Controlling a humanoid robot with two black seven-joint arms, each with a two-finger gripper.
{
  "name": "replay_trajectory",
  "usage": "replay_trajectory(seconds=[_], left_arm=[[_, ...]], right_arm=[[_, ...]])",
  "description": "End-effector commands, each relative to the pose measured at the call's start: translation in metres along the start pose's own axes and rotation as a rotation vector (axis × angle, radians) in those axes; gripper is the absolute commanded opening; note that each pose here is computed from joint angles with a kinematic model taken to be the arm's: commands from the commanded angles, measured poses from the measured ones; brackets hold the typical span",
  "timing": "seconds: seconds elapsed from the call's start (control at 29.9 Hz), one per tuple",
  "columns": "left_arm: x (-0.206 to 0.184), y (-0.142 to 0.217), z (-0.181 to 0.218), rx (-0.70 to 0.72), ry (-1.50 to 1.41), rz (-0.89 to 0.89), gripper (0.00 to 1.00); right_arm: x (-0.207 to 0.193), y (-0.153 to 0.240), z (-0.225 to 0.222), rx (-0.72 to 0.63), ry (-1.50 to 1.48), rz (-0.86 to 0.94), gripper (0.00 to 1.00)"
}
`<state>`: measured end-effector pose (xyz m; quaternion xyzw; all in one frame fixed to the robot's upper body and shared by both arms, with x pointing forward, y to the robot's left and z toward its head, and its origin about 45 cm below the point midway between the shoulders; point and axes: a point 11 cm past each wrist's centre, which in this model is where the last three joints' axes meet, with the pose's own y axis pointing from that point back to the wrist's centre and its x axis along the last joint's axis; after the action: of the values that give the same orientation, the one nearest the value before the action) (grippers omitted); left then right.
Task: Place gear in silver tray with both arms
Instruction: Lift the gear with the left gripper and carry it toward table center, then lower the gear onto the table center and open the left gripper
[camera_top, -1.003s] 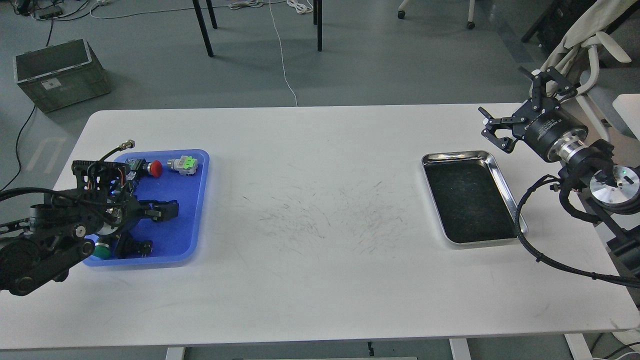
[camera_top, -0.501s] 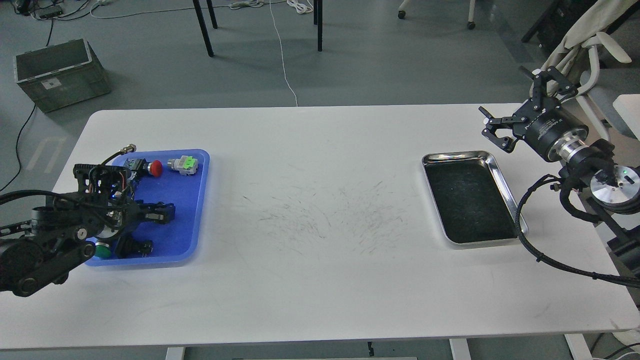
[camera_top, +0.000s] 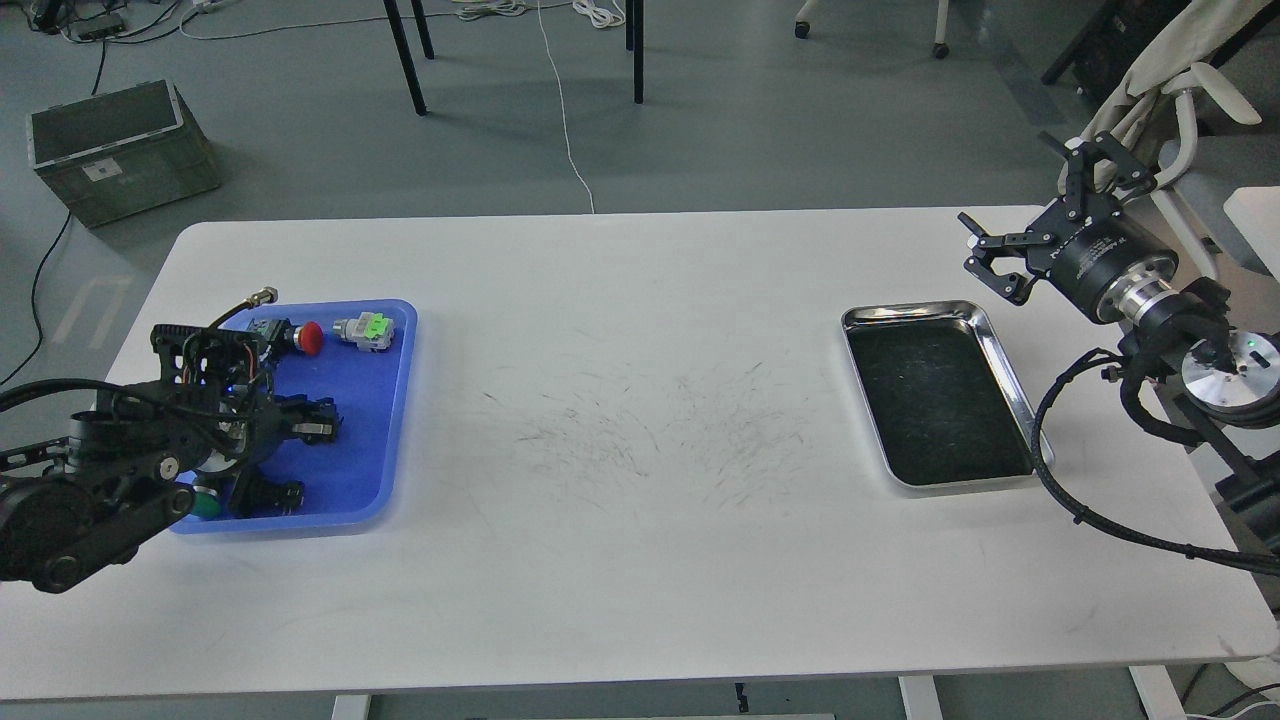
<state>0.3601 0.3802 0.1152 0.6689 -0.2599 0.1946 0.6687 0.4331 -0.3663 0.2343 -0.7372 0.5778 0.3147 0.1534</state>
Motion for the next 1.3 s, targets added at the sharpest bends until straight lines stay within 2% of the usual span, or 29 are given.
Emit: replay_trajectory(seconds=[0.0,0.1,0.23,0.47,0.6,0.74,0.84,0.97,1.07,1.27], left_arm=[[0.007,0.002,0.003,-0.011,0.001,0.011,0.08],[0.041,0.012,0.009,-0.029,-0.016,0.071,0.08],[0.092,0.043,0.011,-0.049,-0.049,0.14,0.08],[0.16,0.092,0.091,-0.231,-0.14,0.283,0.09],[0.156,0.079,0.169,-0.366,-0.197,0.298,0.09],[0.145,0.066,0.23,-0.441,-0.268,0.31,0.09],[0.121,0.052,0.289,-0.513,-0.329,0.278,0.09],[0.099,0.043,0.348,-0.587,-0.331,0.248,0.09],[0.084,0.037,0.375,-0.616,-0.321,0.224,0.09],[0.08,0.022,0.361,-0.567,-0.293,0.204,0.09]], right_arm=[[0.0,0.0,0.001,-0.003,0.0,0.0,0.99],[0.0,-0.001,0.002,-0.004,-0.001,-0.001,0.99],[-0.002,-0.002,0.002,-0.005,-0.002,-0.005,0.99],[-0.002,-0.002,0.0,0.0,-0.002,-0.003,0.99],[0.0,-0.002,-0.002,0.003,0.0,0.004,0.99],[0.009,-0.001,-0.009,0.013,0.014,0.032,0.99],[0.02,0.001,-0.011,0.013,0.043,0.07,0.99],[0.02,0.001,-0.008,-0.001,0.054,0.071,0.99],[0.02,0.001,-0.008,-0.001,0.054,0.071,0.99],[0.019,0.001,-0.008,-0.001,0.052,0.069,0.99]])
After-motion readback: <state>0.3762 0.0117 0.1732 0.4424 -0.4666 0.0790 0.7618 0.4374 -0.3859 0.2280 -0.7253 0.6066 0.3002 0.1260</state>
